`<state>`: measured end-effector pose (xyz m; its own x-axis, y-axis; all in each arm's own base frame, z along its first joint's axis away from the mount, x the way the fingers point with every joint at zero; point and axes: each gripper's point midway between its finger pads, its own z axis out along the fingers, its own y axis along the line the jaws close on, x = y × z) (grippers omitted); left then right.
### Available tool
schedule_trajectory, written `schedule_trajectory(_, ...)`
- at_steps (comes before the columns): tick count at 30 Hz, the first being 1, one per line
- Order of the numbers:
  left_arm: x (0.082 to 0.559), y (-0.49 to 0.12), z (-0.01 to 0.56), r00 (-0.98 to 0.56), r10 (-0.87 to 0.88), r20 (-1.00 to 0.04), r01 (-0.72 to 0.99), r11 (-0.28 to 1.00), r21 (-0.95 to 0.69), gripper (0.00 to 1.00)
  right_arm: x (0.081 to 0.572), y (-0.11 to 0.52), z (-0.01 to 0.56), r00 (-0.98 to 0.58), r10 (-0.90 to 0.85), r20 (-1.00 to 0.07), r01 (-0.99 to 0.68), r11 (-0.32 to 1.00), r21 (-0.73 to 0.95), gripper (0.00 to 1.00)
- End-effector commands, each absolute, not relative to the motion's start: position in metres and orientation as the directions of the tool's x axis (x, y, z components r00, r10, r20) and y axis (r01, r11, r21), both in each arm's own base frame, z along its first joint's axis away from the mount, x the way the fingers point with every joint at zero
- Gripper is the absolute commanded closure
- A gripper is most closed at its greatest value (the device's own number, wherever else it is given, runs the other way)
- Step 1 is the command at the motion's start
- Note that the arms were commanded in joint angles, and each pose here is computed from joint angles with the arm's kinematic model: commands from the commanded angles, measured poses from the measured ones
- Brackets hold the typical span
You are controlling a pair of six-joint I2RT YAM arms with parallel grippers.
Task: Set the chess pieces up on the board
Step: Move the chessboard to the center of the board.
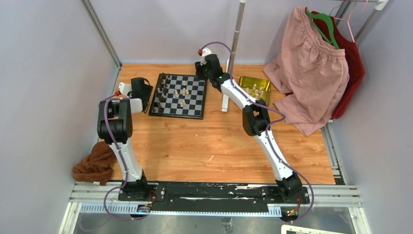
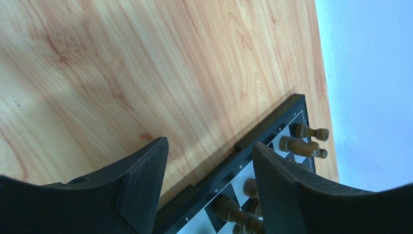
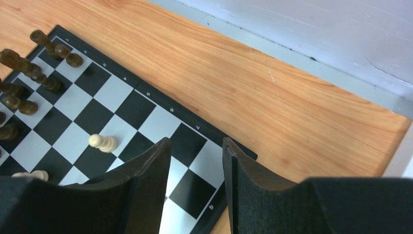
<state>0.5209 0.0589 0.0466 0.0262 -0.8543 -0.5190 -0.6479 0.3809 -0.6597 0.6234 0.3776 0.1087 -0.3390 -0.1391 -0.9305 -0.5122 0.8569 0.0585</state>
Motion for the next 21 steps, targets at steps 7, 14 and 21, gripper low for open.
schedule_trajectory(7,0.510,0.051,0.041,0.052,-0.900,-0.434,-0.635,0.306,-0.710,0.32,0.652,0.378,0.114,-0.285,0.013,-0.958,-0.502,0.850,0.161,0.52)
schedule_trajectory(14,0.495,0.050,0.037,0.050,-0.904,-0.424,-0.648,0.294,-0.703,0.32,0.667,0.365,0.123,-0.244,0.063,-0.968,-0.479,0.860,0.177,0.52)
schedule_trajectory(21,0.488,0.050,0.030,0.040,-0.902,-0.431,-0.661,0.299,-0.688,0.33,0.677,0.356,0.123,-0.233,0.113,-0.966,-0.449,0.869,0.209,0.52)
